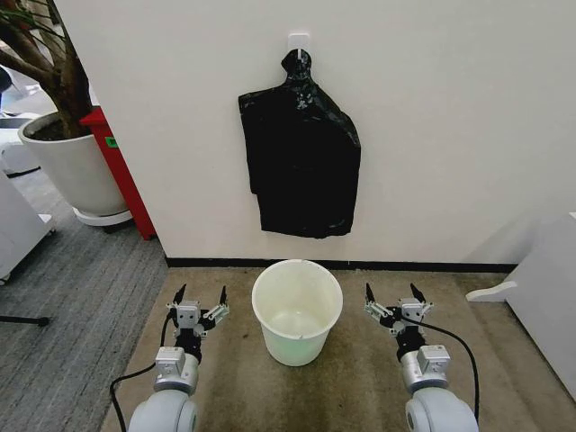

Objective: Place the garbage bag over the trash bin.

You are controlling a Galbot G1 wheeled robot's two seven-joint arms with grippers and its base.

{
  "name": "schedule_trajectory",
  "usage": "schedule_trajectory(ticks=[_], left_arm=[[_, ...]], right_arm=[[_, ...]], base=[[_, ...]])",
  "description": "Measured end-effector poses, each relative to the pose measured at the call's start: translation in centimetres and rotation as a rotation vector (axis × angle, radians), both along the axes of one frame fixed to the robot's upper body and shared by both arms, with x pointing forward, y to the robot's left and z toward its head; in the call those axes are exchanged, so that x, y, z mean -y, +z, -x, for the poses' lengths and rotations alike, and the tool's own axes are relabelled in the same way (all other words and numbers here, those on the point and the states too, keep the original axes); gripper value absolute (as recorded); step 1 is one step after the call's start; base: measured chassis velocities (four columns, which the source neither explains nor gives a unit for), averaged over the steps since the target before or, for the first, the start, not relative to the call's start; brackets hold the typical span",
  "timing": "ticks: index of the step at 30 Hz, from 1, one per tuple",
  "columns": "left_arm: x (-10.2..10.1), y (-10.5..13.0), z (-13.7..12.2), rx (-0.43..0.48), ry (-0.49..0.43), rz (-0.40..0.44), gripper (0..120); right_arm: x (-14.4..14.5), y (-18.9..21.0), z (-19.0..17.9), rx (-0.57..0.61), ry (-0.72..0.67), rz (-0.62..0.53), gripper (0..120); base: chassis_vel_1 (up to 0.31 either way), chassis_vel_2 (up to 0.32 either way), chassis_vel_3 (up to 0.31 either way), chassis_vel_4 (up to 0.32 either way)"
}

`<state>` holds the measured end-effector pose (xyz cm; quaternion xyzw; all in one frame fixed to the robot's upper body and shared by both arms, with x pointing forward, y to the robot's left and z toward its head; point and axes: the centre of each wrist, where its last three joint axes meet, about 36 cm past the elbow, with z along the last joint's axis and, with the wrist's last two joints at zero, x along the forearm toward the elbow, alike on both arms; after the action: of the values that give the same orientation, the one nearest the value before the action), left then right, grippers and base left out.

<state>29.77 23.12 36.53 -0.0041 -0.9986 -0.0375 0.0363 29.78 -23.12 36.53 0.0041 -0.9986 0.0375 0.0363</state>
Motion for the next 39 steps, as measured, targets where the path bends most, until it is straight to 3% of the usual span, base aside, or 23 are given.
schedule_trajectory(ticks=[14,21,27,32,39], left_arm=[[0.0,0.1,-0.1,0.002,-0.001,0.001,100],[-0.3,2.0,-3.5,0.074,0.005,0.046,79],[-0.9,4.6,-7.3,0.115,0.021,0.086,95],[-1.6,6.5,-9.3,0.124,0.043,0.09,100],[-1.7,7.7,-7.8,0.293,-0.011,0.065,97]], right_arm=[[0.0,0.0,-0.1,0.003,0.002,0.0,100],[-1.1,0.7,-5.1,0.171,0.072,-0.039,100],[-2.1,2.2,-10.7,0.358,0.145,-0.075,100],[-2.2,2.2,-11.1,0.368,0.15,-0.078,100],[-2.3,2.7,-11.4,0.374,0.154,-0.093,100]], base=[[0.0,0.0,0.0,0.0],[0.0,0.0,0.0,0.0],[0.0,0.0,0.0,0.0],[0.0,0.0,0.0,0.0],[0.0,0.0,0.0,0.0]])
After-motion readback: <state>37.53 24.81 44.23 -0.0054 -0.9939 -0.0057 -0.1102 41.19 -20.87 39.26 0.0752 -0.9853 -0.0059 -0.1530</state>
